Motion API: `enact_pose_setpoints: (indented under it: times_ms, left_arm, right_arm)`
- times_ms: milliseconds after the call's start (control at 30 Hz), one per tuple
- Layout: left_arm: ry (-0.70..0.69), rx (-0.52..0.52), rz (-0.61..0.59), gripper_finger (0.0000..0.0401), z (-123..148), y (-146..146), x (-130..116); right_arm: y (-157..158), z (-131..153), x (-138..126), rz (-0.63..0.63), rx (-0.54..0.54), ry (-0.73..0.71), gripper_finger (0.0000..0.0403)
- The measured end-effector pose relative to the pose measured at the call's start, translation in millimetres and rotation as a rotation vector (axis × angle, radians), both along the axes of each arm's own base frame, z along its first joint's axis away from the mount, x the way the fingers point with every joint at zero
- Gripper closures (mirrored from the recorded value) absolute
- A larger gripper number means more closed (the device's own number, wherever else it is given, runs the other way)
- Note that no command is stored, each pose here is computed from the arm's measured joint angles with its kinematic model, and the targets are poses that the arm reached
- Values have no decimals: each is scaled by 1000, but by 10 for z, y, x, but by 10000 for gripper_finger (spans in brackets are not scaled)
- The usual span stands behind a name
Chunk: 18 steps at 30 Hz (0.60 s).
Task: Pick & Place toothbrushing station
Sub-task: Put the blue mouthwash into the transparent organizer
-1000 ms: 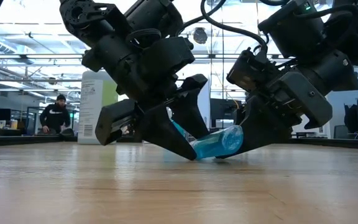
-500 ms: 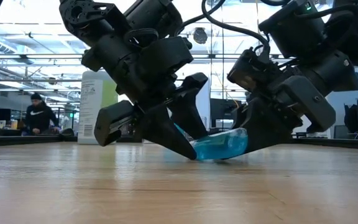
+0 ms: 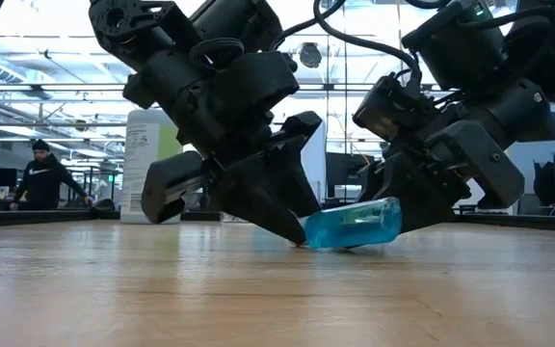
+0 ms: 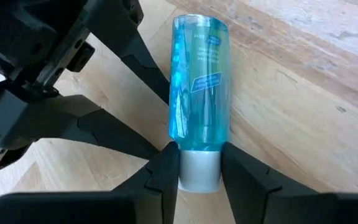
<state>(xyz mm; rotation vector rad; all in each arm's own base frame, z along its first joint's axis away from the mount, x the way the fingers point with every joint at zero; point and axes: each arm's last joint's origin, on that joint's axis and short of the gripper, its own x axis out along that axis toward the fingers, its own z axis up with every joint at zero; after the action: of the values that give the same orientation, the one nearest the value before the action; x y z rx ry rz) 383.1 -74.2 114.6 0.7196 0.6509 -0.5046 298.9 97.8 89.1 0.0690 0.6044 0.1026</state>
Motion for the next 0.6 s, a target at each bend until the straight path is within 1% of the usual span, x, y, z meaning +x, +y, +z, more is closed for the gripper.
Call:
enact_pose_setpoints:
  times_ms: [100, 133, 200, 267, 300, 467, 600]
  left_arm:
    - [5, 9, 21, 297, 66, -31, -30]
    - [10, 27, 36, 302, 112, -39, -57]
    - [-8, 60, 54, 307, 271, -58, -105]
    - [-26, 141, 70, 307, 467, -68, -184]
    - [-35, 199, 78, 305, 571, -68, -235]
    - [-65, 575, 110, 299, 1014, 2, -491]
    - [-40, 950, 169, 305, 1240, 183, -584]
  right_arm:
    - [-1, -2, -1, 5, -10, 2, 262]
    - [0, -2, 0, 6, -11, 2, 262]
    - [2, -2, -1, 12, -16, 2, 261]
    - [2, 1, 1, 10, -16, -1, 261]
    - [1, 0, 1, 5, -20, -2, 261]
    - [-4, -1, 1, -21, -37, -7, 261]
    - [-6, 0, 2, -25, -39, -9, 261]
